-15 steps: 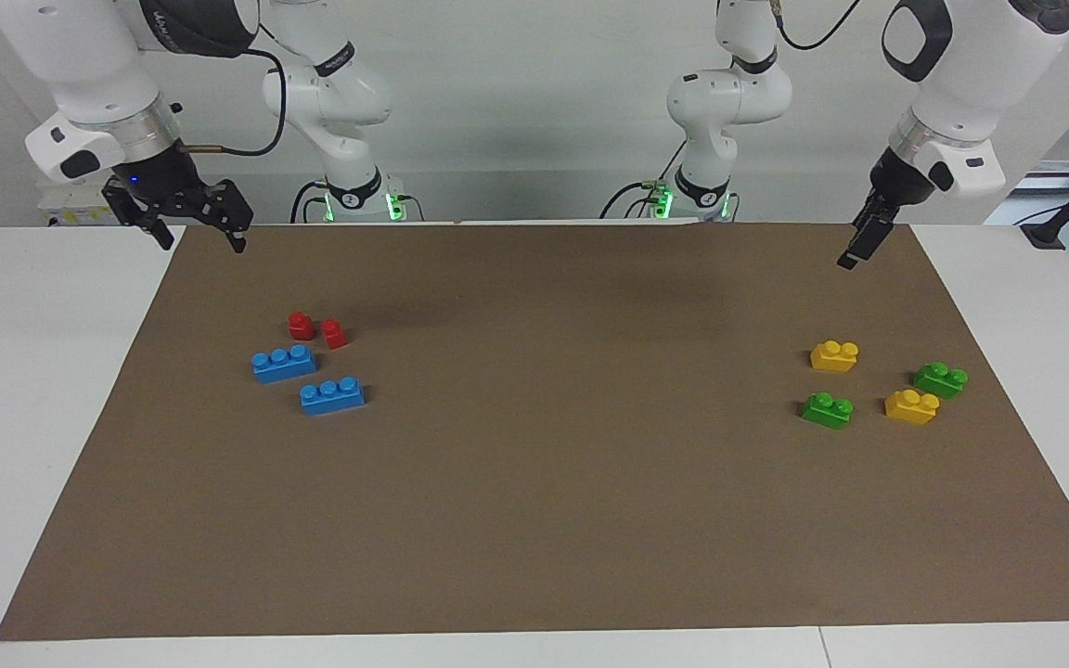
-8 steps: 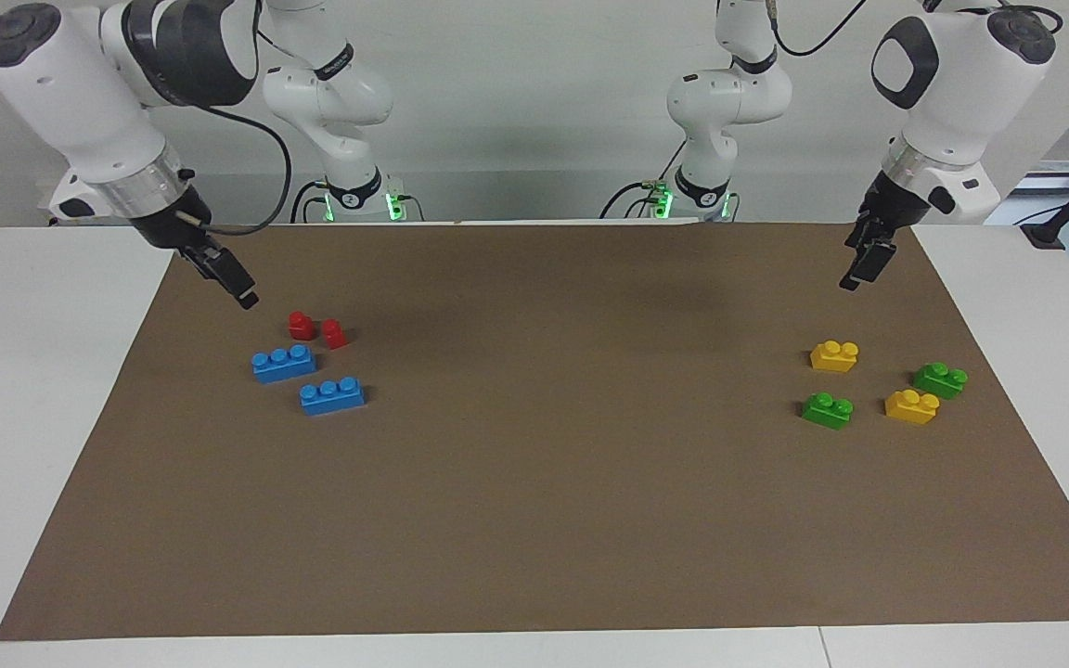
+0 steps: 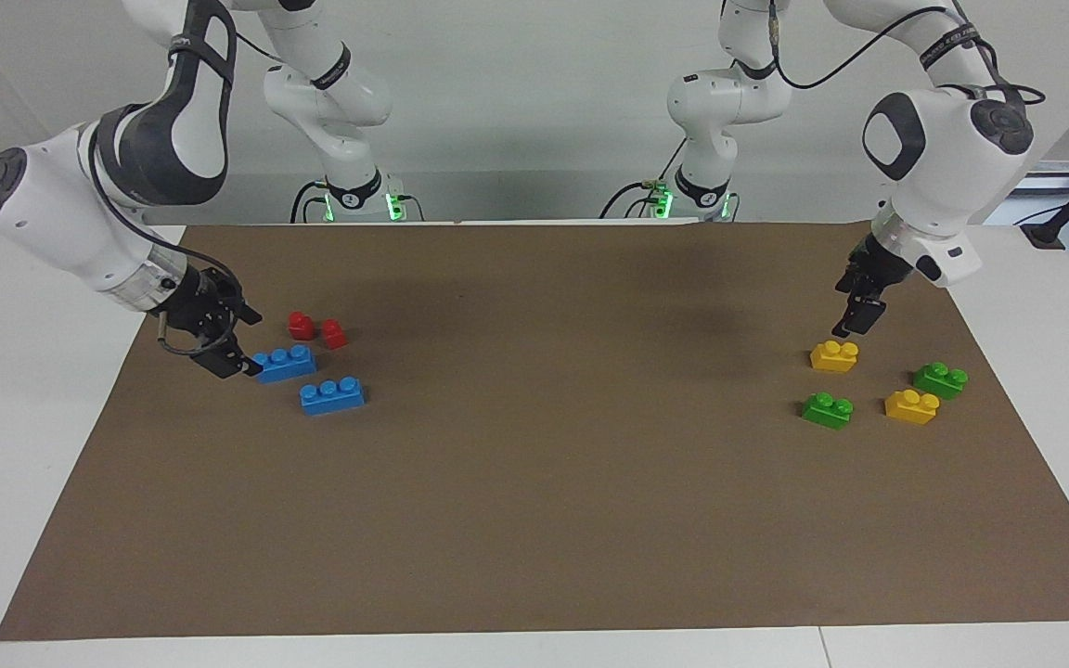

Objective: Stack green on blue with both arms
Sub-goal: 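Move the left gripper toward the green brick while the right gripper advances, then grasp the green brick with the left gripper while the right gripper grasps blue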

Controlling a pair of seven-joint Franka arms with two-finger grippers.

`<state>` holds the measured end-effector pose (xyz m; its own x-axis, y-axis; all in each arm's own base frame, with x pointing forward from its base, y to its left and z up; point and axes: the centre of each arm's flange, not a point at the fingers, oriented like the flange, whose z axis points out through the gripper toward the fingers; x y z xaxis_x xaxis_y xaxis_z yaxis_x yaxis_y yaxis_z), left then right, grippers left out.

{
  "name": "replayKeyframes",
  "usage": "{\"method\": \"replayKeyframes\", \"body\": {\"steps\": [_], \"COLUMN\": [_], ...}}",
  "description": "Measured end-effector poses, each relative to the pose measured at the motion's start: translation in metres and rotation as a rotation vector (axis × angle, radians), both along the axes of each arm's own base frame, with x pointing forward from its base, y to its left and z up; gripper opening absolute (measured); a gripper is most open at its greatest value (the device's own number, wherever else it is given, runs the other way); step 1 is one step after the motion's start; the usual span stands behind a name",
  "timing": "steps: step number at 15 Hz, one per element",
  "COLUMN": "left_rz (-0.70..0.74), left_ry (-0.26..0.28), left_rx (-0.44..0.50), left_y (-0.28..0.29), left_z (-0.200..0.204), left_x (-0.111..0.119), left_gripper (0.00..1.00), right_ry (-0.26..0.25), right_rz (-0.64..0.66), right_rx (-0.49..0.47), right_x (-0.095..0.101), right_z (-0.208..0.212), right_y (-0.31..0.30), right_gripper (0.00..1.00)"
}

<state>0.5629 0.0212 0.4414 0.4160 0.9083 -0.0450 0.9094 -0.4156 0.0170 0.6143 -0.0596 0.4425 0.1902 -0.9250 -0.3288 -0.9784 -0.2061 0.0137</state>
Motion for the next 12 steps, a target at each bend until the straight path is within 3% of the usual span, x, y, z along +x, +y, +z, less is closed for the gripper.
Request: {"method": "replayKeyframes", "body": {"steps": [12], "left_rz": [0.087], "left_ry": [-0.044], "left_rx": [0.004], "left_y": [0.007], "left_z": [-0.058], "left_x": [0.051], "left_gripper": [1.0], "right_ry": [0.04], "right_rz": [-0.033], "right_rx": [0.016], "right_x": [-0.009], "right_z": [-0.07], "right_y": [0.008], "right_gripper": [0.96]}}
